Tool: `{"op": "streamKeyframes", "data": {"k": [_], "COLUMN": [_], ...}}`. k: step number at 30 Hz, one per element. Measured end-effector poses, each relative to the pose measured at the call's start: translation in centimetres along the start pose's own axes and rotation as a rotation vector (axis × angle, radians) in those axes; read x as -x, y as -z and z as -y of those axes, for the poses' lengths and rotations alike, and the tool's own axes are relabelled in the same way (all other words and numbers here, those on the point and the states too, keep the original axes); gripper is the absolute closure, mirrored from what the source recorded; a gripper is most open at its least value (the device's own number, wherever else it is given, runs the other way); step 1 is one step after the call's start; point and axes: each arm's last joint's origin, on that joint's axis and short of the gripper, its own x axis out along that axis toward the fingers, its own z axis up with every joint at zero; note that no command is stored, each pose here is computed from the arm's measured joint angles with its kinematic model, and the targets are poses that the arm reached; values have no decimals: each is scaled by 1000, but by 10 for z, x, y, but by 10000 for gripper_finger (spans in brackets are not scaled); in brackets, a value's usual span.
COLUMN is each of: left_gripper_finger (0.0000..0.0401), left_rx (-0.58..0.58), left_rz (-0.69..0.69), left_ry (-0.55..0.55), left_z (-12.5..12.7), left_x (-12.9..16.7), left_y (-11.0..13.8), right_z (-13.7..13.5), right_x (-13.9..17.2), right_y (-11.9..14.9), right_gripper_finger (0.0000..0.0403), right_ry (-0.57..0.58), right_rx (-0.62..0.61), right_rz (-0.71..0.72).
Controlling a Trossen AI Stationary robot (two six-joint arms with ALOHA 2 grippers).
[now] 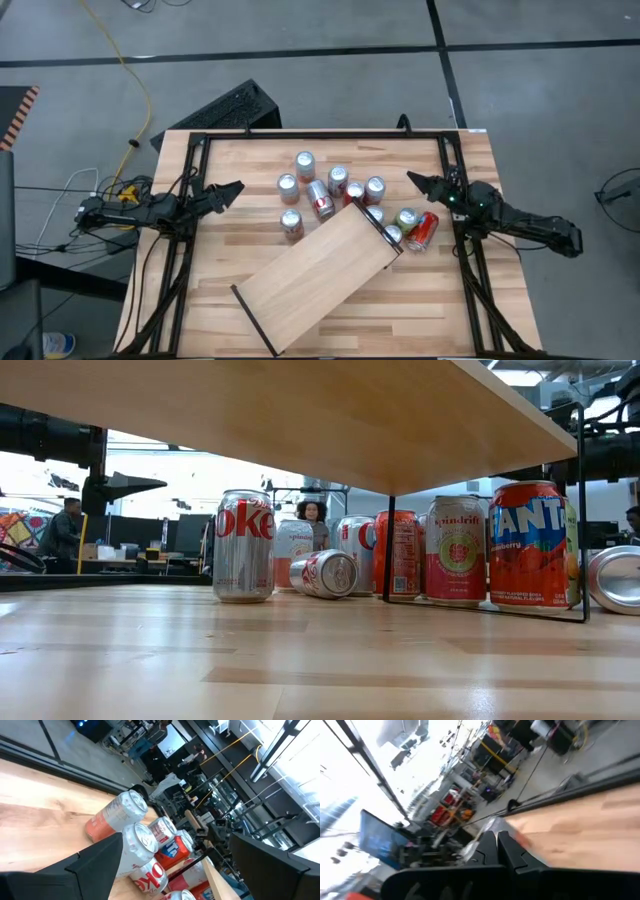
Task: Place canned beverage on shelf
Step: Put the pink white soda can on the shelf
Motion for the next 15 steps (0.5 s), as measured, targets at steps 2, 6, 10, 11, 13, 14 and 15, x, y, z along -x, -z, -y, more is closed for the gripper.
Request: {"op": "streamKeyframes", "data": {"k": [2,6,10,11,13,14,15], "left_gripper_finger": [50,50,50,50,50,50,50], "left_rx": [-10,-42,-75,-78,-81,-84,-84], "left_rz": [1,13,36,39,39,38,38], "left_ry": [0,-19,-45,-51,-57,-59,-60], "left_z": [0,-1,-2,-2,-2,-3,-3], "left_x": [0,0,0,0,0,0,0], "left_y": [0,0,-1,-1,0,0,0], "right_z": [-5,-7,-6,-6,-7,-7,-7], "right_x": [0,1,1,1,1,1,1], "right_y": [-3,-3,-1,-1,0,0,-1], "right_gripper_finger": [403,403,403,403,403,403,403], "right_ry": [-54,-68,-62,-73,-85,-85,-83], "right_rx": [-11,29,11,11,18,19,20], "right_rz": [17,7,-19,-28,-44,-44,-40]}}
